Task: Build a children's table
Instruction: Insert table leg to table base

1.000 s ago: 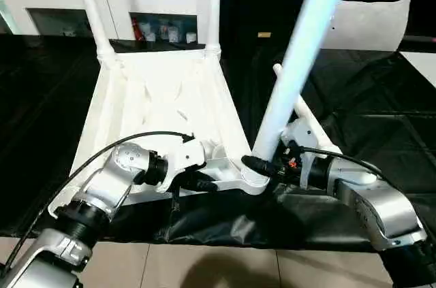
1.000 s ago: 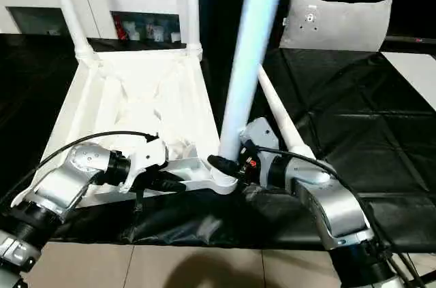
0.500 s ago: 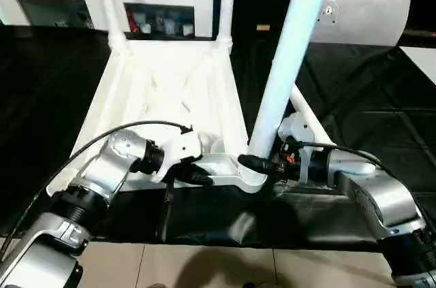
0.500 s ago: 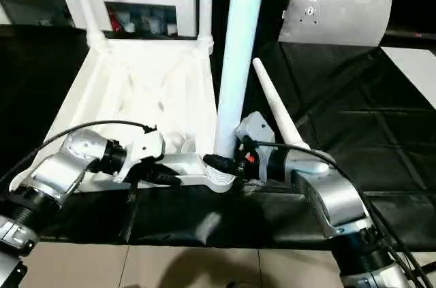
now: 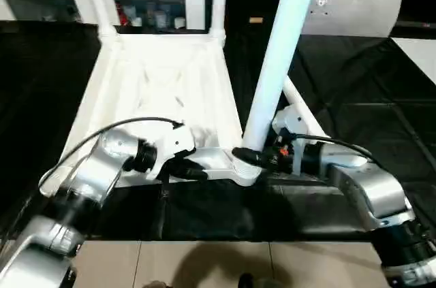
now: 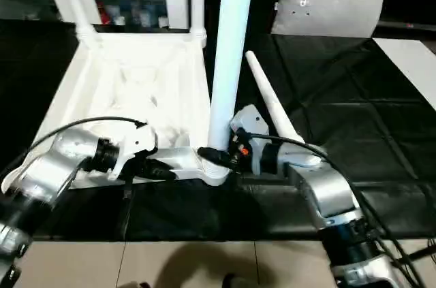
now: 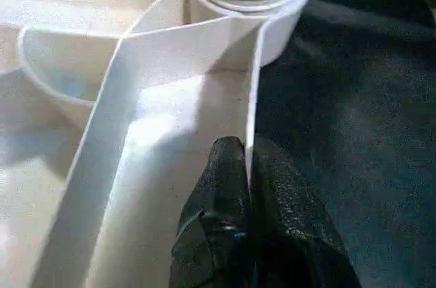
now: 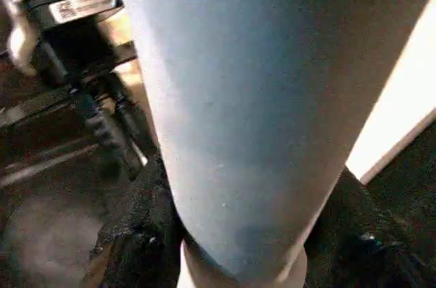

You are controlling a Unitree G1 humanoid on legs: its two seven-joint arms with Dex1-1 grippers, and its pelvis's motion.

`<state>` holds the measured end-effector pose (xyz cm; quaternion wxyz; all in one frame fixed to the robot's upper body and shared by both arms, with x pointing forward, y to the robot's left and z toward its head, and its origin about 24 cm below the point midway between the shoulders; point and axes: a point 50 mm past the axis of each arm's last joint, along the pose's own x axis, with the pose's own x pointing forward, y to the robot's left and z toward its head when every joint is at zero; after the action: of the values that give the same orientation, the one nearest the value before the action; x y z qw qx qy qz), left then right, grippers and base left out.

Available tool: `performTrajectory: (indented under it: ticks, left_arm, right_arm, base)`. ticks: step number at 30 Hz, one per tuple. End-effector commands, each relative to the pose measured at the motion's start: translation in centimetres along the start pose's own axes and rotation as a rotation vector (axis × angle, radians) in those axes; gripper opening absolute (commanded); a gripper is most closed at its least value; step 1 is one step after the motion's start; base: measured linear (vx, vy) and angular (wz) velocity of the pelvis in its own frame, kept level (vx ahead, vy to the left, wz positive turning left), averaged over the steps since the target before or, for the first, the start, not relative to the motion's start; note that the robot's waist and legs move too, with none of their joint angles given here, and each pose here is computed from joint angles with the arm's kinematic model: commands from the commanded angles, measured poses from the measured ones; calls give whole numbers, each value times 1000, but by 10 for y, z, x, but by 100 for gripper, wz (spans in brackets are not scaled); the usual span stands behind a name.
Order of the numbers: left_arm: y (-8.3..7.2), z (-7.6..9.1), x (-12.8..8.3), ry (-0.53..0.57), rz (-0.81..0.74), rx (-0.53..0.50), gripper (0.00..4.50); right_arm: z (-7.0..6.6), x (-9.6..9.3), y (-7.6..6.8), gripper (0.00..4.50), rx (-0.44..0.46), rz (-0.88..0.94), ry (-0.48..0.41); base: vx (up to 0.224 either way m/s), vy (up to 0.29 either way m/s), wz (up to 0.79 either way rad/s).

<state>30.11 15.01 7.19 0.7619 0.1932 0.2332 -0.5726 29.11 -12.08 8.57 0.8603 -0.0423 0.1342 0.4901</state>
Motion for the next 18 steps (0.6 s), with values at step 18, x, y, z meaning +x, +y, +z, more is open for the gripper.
performTrajectory:
  ticks: [18]
  left_arm:
    - [-32,51,11,-60,312,-97,0]
  right_arm:
    - [-44,28,0,189,209,-206,158]
  base:
    - [0,3,-2]
